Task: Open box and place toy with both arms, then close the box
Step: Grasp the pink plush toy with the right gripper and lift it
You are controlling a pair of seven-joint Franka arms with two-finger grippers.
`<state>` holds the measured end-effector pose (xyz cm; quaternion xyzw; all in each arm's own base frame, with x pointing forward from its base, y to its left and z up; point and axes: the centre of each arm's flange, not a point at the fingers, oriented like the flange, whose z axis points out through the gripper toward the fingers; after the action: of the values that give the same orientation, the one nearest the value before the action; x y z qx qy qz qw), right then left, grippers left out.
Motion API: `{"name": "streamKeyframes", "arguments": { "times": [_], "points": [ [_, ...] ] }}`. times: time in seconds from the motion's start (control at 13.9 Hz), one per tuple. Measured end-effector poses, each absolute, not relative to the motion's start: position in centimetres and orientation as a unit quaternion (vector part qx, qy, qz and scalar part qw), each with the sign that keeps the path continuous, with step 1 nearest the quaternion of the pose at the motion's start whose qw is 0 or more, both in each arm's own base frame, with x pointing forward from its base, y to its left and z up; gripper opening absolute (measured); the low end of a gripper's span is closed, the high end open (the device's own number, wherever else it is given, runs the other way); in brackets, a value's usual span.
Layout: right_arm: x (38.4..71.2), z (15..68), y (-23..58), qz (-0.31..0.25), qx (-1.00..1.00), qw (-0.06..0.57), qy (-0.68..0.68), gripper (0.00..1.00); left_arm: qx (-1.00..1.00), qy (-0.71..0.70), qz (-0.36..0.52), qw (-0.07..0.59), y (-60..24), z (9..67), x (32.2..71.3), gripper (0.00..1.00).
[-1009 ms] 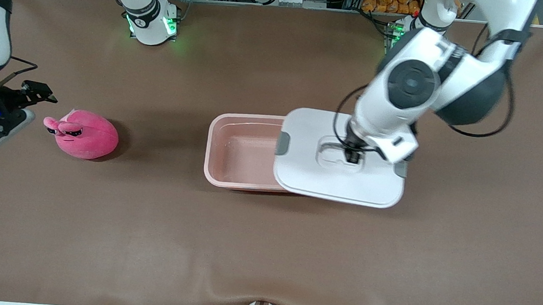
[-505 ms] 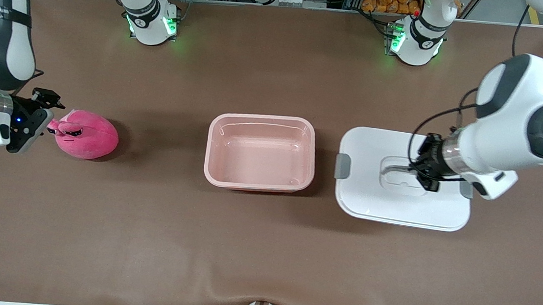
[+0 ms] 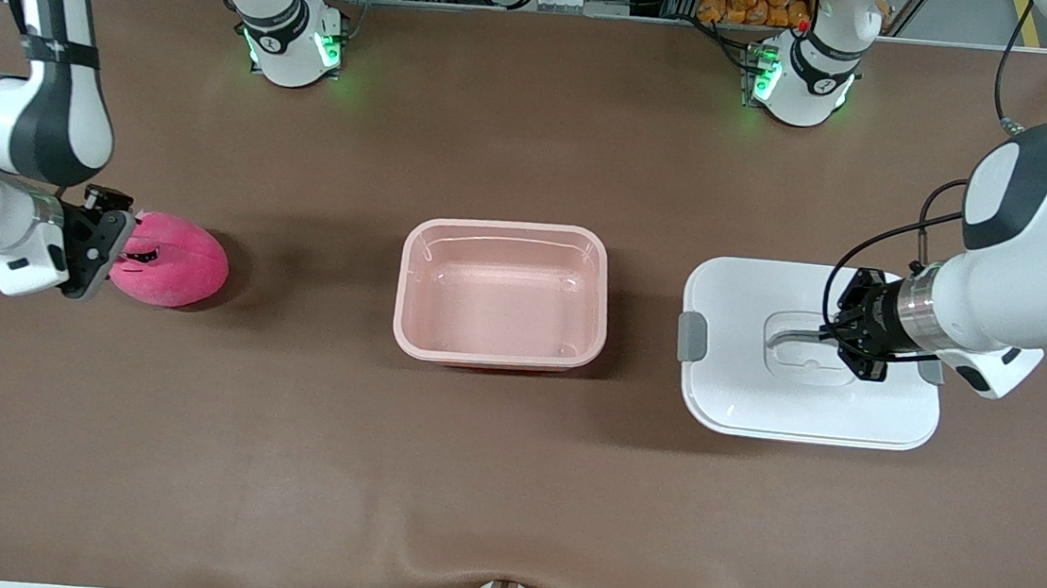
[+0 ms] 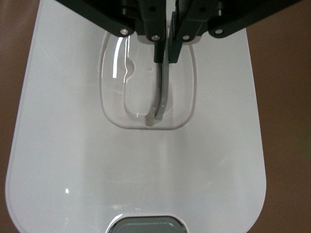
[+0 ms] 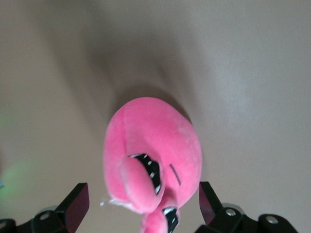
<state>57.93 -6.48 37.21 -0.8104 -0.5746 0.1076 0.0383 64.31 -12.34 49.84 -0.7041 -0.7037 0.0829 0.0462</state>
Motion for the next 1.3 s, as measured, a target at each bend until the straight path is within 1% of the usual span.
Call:
{"name": "streamKeyframes", "arguments": {
  "times": [0.22, 0.43, 0.72, 1.01, 1.08, 1.15, 1.23, 1.3],
  "points": [
    [57.3, 35.4, -6.0, 0.114, -0.793, 0.029, -0.597, 1.00, -0.699, -0.709, 0.084, 0.050, -11.3, 49.3, 64.6, 0.06],
    [57.1, 35.4, -6.1, 0.123, -0.780, 0.017, -0.613, 1.00, -0.699, -0.708, 0.086, 0.053, -11.3, 48.9, 64.7, 0.06],
    [56.4, 33.6, -7.1, 0.108, -0.759, 0.010, -0.642, 1.00, -0.700, -0.706, 0.088, 0.055, -11.6, 48.5, 64.7, 0.06],
    [55.7, 32.4, -7.4, 0.106, -0.755, 0.011, -0.647, 1.00, -0.700, -0.705, 0.092, 0.058, -11.6, 47.9, 64.8, 0.06],
    [55.6, 32.2, -7.3, 0.106, -0.755, 0.011, -0.647, 0.94, -0.701, -0.705, 0.093, 0.059, -11.8, 47.7, 64.8, 0.06],
    [55.5, 32.0, -7.3, 0.106, -0.753, 0.011, -0.650, 0.94, -0.702, -0.704, 0.094, 0.060, -11.9, 47.6, 64.8, 0.06],
    [55.4, 31.8, -7.3, 0.105, -0.749, 0.012, -0.654, 0.86, -0.702, -0.703, 0.094, 0.060, -12.0, 47.6, 64.7, 0.06],
    [55.4, 31.8, -7.3, 0.105, -0.744, 0.012, -0.659, 0.76, -0.703, -0.703, 0.094, 0.060, -12.1, 47.6, 64.7, 0.06]
  ]
}}
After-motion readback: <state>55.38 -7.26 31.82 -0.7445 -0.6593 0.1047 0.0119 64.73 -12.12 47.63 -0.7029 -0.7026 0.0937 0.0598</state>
